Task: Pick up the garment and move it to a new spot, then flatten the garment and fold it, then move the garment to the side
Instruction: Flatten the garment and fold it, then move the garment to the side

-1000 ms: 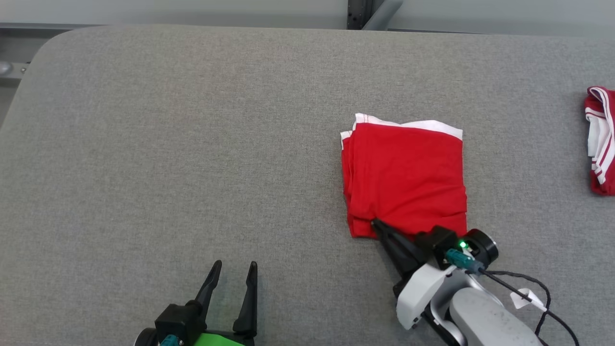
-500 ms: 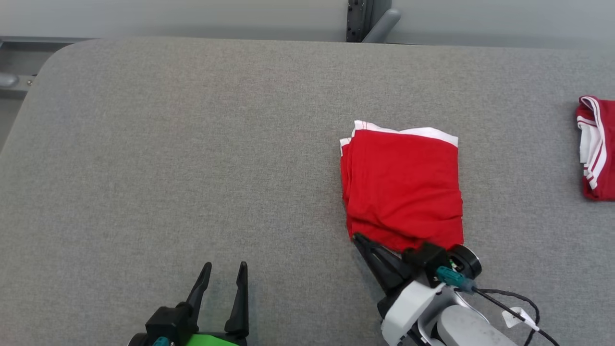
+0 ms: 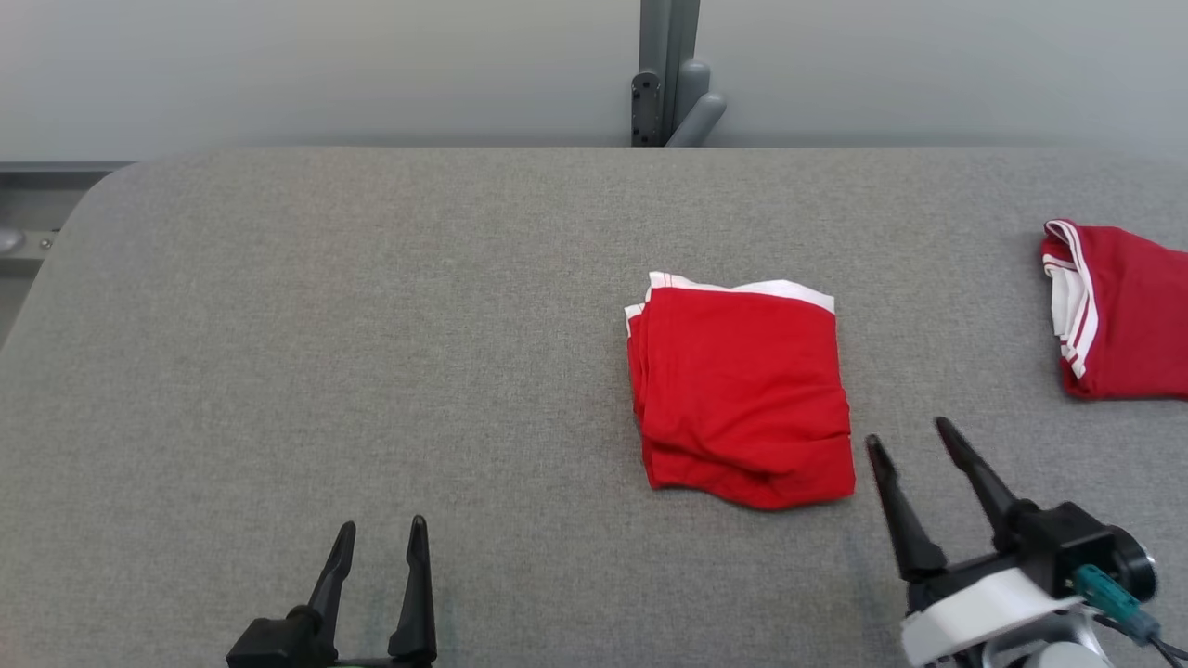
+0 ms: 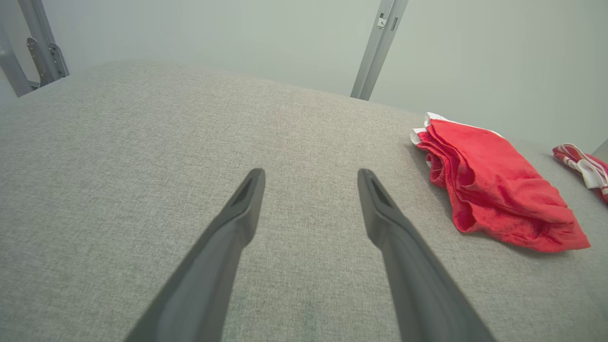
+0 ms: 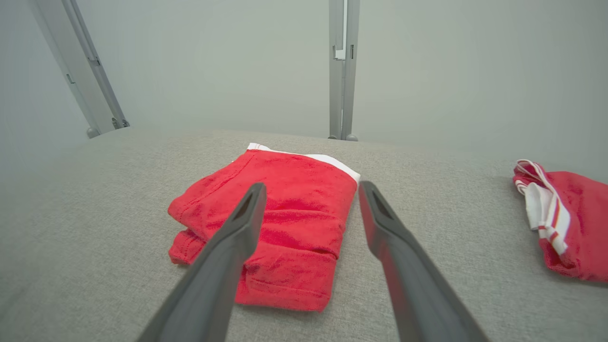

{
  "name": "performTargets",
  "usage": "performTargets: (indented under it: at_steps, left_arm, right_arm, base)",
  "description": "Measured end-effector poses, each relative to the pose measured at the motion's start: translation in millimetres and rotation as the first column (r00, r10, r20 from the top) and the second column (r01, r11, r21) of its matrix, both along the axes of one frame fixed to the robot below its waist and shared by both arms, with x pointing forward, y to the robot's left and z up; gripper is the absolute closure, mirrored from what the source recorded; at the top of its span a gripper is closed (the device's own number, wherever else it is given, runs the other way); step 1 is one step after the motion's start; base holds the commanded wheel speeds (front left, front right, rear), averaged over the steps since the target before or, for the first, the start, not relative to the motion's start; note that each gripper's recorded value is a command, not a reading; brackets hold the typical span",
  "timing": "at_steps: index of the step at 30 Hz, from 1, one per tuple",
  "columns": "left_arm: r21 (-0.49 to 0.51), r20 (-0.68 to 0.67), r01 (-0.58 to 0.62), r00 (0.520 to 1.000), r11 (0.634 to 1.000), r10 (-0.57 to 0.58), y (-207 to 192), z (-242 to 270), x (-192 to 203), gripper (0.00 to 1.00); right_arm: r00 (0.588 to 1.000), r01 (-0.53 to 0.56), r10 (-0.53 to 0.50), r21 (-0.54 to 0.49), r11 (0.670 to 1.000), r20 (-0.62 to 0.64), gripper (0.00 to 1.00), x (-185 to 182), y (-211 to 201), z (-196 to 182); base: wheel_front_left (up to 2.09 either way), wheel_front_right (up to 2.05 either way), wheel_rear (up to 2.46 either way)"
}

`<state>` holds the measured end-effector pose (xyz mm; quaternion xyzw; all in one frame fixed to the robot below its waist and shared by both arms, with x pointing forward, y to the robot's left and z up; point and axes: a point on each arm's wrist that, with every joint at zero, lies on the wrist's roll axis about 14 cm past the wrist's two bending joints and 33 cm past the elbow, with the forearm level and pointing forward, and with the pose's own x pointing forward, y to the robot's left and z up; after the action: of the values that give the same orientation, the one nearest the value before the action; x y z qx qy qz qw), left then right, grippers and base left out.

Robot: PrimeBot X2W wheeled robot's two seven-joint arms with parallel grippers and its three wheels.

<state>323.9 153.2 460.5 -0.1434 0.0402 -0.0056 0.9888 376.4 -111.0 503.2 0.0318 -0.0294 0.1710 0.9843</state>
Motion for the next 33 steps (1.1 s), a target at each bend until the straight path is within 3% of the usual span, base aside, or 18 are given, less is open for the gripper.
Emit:
performTargets:
  at_steps: [8,15,25,30,33]
  left_arm:
    - [0.009,0.024,0.023,0.999,1.000,-0.023,0.9,4.6,-7.0,0.00]
    - [0.012,0.004,0.038,0.999,0.999,-0.038,-0.1,-2.4,-11.1,0.00]
    - [0.011,0.002,0.035,0.999,0.999,-0.035,0.9,-2.8,-9.7,0.00]
    - [0.001,-0.001,0.031,1.000,1.000,-0.031,0.5,-3.0,-5.9,0.00]
    - [-0.006,-0.011,0.035,0.999,0.999,-0.035,-1.8,-5.5,-2.7,0.00]
  right_arm:
    - [0.971,0.238,-0.238,-0.024,0.971,0.000,0.00,-21.0,-79.7,-0.3]
    - [0.936,0.348,-0.349,-0.021,0.937,-0.048,0.00,-35.3,-111.5,-15.0]
    - [0.930,0.346,-0.337,0.038,0.937,-0.148,0.00,-35.1,-100.4,-40.5]
    - [0.936,0.231,-0.197,0.085,0.969,-0.291,0.00,-0.5,-60.7,-54.8]
    - [0.903,0.188,-0.129,0.107,0.976,-0.411,0.00,24.7,-45.1,-59.2]
  base:
    - [0.00,0.00,0.00]
    - [0.00,0.00,0.00]
    - [0.00,0.00,0.00]
    - [0.00,0.00,0.00]
    - [0.00,0.00,0.00]
